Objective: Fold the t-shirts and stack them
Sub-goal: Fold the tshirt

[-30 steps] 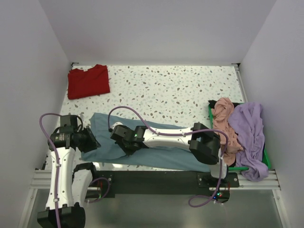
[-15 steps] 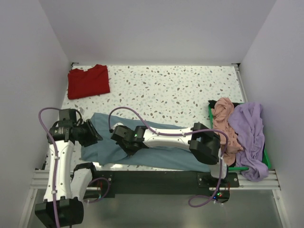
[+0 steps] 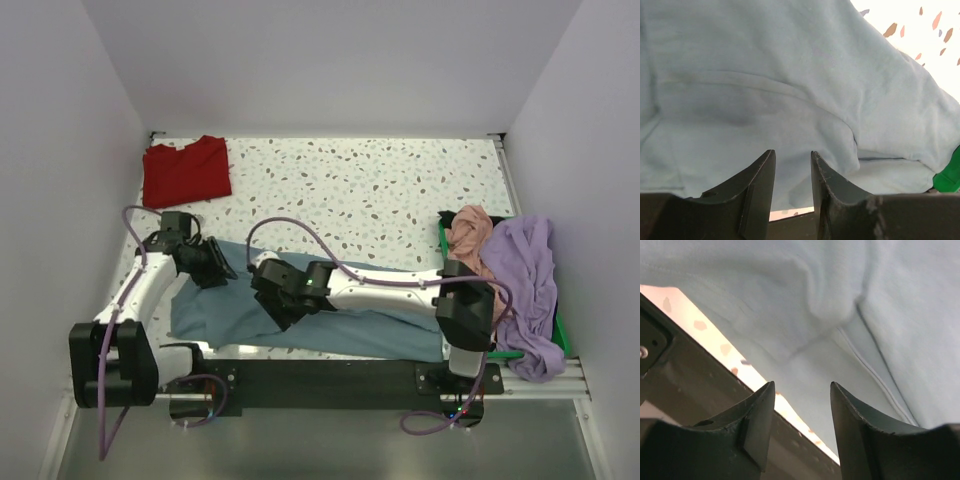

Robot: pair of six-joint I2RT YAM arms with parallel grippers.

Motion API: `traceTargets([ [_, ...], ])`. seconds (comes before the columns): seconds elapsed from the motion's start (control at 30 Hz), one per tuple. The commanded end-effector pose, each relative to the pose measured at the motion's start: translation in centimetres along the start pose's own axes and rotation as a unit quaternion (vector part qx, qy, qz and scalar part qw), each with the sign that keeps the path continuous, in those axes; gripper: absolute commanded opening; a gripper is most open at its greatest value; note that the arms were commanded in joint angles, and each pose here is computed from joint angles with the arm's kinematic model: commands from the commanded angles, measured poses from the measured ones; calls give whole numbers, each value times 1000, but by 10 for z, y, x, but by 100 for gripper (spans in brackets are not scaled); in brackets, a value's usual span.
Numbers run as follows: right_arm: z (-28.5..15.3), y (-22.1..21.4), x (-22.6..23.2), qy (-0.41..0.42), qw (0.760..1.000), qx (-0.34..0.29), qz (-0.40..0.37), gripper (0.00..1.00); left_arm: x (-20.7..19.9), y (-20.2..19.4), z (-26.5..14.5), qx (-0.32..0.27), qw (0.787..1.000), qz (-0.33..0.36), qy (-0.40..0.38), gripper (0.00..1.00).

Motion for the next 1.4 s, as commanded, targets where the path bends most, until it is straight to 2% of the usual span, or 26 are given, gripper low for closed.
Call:
traceTargets([
  [0.0,-25,0,-28,-27,998,-32,54,52,-6,1,22,4,1000,-2,-31,39],
  [0.03,-30,1,-45,-34,995,-41,84,52,-5,-1,27,11,999,-4,-31,39],
  [0.07,-25,-11,-55,-42,994,-25,98,52,-2,-2,34,22,999,-8,-29,39],
  [0.23,-34,-42,-118,-82,976,-27,198,54,-1,7,43,17,1000,-5,-15,39],
  [0.37,-25,-80,-150,-118,965,3,236,56,2,16,60,32,999,-12,-9,39],
  [0.53,-18,-104,-178,-145,951,14,272,56,0,31,75,33,999,-4,3,39],
  [0.87,-10,-116,-193,-161,944,35,286,56,-20,75,80,-22,998,47,26,38],
  [1.03,-30,-101,-196,-165,951,16,262,57,-50,94,55,-67,995,75,-10,40],
  [1.17,-39,-92,-198,-163,956,2,244,57,-68,98,23,-104,992,71,-27,42],
  [1.27,-32,-91,-199,-158,958,8,237,57,-70,92,11,-98,993,60,-34,42],
  [1.37,-22,-93,-197,-141,959,10,245,57,-61,72,19,-56,996,42,-55,42],
])
Point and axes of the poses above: each gripper's point midway between its finger pads, its own z axis out along the fingers, its own x axis along the line the jaws close on, y = z × x, the point moved 10 cm from there along -z, back along the fingers, and after that the axes turned 9 degrees about -z, right-handed, at the moved point
